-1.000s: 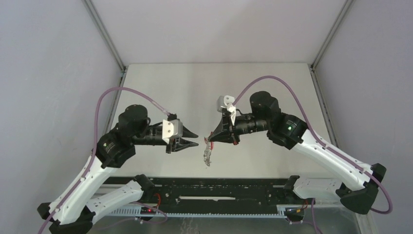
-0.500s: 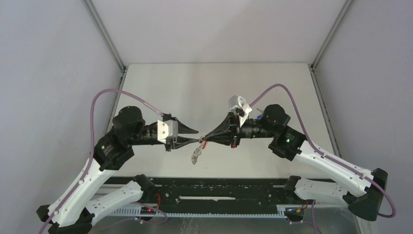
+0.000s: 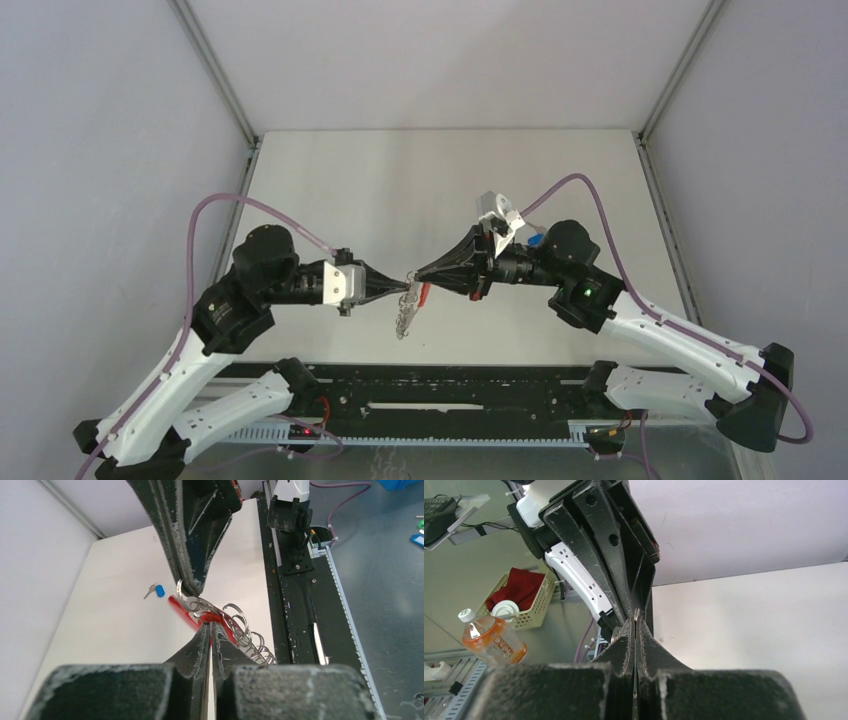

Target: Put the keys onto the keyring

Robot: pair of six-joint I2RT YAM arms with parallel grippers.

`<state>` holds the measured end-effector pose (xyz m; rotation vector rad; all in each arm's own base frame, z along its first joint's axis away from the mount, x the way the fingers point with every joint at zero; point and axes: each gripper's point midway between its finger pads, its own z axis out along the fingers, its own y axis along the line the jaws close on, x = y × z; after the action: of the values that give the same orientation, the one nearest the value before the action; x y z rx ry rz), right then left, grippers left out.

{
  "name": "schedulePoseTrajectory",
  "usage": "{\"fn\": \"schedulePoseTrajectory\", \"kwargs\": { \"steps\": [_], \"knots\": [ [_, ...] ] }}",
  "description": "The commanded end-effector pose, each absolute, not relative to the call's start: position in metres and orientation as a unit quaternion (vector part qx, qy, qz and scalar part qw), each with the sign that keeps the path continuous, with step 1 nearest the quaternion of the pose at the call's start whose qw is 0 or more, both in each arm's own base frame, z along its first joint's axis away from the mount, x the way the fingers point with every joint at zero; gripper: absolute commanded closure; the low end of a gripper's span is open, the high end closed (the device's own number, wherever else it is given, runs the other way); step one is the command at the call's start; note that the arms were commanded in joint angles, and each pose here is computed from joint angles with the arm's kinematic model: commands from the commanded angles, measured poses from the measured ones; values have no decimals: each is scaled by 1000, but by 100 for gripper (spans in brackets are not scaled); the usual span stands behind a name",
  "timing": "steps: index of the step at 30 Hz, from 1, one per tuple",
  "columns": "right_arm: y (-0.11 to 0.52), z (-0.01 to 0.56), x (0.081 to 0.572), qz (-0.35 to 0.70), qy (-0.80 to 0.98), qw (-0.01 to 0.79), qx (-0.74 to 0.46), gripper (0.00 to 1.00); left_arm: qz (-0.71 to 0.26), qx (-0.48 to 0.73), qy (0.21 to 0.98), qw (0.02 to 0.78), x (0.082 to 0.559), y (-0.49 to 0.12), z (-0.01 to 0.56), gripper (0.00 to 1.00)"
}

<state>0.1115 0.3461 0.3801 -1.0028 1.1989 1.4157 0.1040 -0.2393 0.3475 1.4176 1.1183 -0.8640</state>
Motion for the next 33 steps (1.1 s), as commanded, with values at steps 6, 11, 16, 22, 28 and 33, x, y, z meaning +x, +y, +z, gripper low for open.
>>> {"fn": "schedulePoseTrajectory", "kwargs": {
  "steps": [6, 11, 16, 22, 28, 33],
  "knots": [
    [344, 399, 113, 592, 479, 526, -380, 100, -319, 644, 416, 557, 97, -238, 337, 96],
    [343, 396, 113, 592, 481, 525, -378, 100, -282, 654, 410, 570, 103, -234, 333, 97],
    [340, 396, 110, 603, 471, 523, -377, 100, -276, 577, 468, 610, 122, -227, 352, 85],
    [341, 394, 106, 613, 457, 521, -379, 100, -348, 496, 505, 614, 115, -227, 379, 46],
    [342, 397, 103, 616, 444, 523, -388, 100, -409, 535, 512, 533, 92, -241, 364, 44],
    [342, 395, 100, 616, 441, 519, -395, 100, -408, 533, 528, 521, 100, -243, 361, 53]
  ]
}}
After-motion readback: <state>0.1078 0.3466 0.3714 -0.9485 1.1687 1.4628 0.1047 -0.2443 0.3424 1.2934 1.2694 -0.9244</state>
